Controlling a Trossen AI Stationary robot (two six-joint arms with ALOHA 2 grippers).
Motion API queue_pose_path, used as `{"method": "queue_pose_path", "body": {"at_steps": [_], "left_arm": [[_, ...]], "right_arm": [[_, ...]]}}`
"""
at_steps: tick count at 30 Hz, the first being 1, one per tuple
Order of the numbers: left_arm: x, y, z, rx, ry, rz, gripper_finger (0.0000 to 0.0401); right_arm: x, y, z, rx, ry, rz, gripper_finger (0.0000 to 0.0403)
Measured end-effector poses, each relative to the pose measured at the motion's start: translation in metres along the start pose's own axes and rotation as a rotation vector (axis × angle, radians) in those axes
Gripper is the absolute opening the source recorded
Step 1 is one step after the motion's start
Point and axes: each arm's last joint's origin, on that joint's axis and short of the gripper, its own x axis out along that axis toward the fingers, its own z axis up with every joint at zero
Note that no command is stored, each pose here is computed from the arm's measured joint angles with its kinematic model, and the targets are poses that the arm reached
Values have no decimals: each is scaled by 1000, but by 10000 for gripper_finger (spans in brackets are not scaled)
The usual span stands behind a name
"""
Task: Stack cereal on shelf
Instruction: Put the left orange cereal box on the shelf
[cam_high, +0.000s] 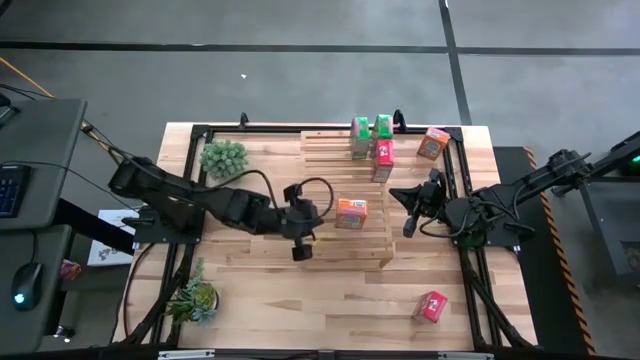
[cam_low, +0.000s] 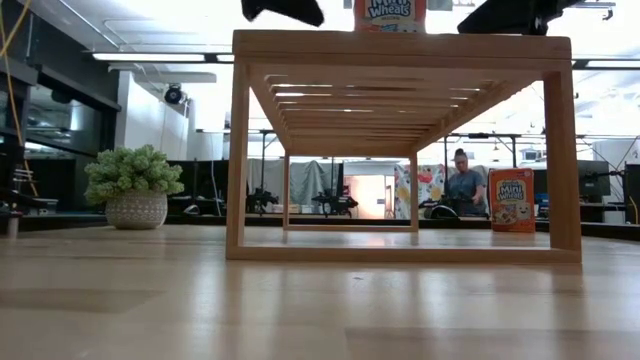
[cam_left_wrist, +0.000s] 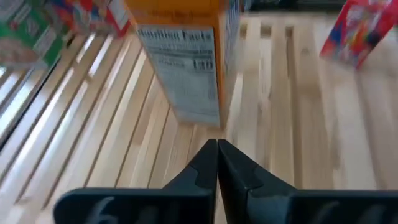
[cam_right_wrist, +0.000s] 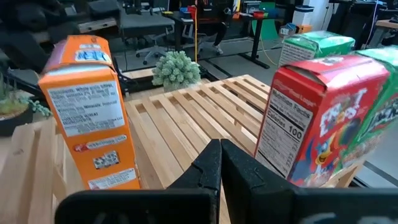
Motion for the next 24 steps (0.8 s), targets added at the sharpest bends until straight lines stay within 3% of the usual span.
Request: {"method": "queue_pose_path", "body": {"at_steps": [6, 11, 17, 24], "left_arm": [[11, 9, -7, -39, -12, -7, 0], [35, 17, -4, -83, -17, -91, 0], [46, 26, -5, -80, -6, -63, 0], [52, 38, 4, -85, -83, -77, 0]], "right_arm": [[1, 1, 0, -4, 0, -2, 0], [1, 1, 0, -9, 0, -7, 0], [1, 1, 0, -9, -1, -8, 0], [1, 1, 0, -12, -1, -8, 0]]}}
